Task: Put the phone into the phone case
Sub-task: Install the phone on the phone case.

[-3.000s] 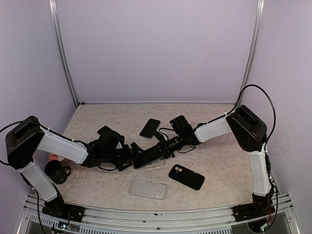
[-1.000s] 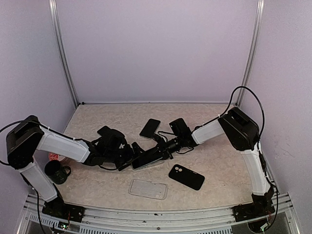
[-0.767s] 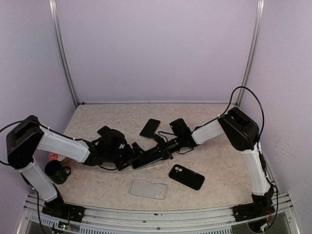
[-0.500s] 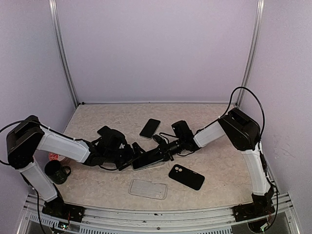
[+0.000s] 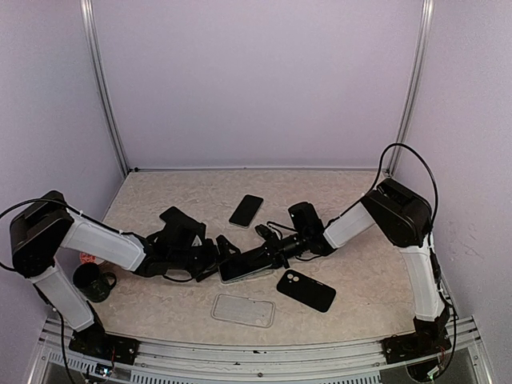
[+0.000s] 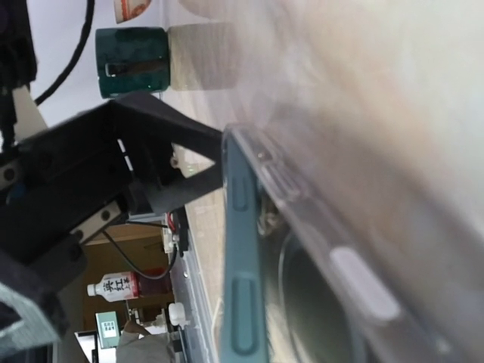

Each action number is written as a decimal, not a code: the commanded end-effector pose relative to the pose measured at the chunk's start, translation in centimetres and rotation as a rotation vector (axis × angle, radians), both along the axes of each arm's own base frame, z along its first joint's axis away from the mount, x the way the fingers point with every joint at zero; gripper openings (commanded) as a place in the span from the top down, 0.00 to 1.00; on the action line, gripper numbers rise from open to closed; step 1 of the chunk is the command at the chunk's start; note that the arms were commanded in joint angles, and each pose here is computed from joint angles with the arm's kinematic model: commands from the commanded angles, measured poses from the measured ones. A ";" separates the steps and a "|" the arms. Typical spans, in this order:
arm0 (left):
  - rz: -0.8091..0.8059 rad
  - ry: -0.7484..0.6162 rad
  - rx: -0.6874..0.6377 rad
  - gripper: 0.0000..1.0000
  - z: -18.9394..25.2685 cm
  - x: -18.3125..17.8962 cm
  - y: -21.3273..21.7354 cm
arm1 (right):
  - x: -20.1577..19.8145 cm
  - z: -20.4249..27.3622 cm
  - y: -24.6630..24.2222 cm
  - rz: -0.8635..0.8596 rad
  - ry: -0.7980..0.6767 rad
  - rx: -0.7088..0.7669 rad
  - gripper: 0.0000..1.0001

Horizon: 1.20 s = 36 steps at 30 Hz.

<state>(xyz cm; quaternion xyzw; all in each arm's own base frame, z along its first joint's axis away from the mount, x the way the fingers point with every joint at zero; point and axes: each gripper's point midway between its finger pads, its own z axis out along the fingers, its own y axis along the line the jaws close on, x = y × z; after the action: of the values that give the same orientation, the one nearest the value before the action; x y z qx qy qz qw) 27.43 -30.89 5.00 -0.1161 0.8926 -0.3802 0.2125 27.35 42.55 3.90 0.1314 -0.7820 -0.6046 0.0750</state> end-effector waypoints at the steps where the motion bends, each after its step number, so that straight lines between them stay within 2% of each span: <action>1: -0.034 -0.004 -0.039 0.01 0.2 -0.5 -0.2 | -0.2 -1.5 -1.0 -0.036 0.078 -0.047 1.00; 13: -0.027 0.016 -0.019 0.01 -0.2 -0.3 0.0 | 0.3 0.3 -0.8 -0.054 0.064 0.020 1.00; 26: -0.072 -0.012 -0.126 0.07 1.4 -0.1 -1.6 | 0.7 2.5 -0.3 -0.050 0.031 0.078 1.00; 36: -0.027 0.013 -0.056 0.06 0.3 0.3 -0.4 | 0.7 4.3 -0.2 -0.046 -0.002 0.130 1.00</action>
<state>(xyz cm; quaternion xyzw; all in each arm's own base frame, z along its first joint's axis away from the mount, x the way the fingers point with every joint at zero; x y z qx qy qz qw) 27.39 -31.50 5.25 -0.1098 0.8819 -0.4145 0.1959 27.69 42.13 4.83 0.0863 -0.7690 -0.6277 0.0845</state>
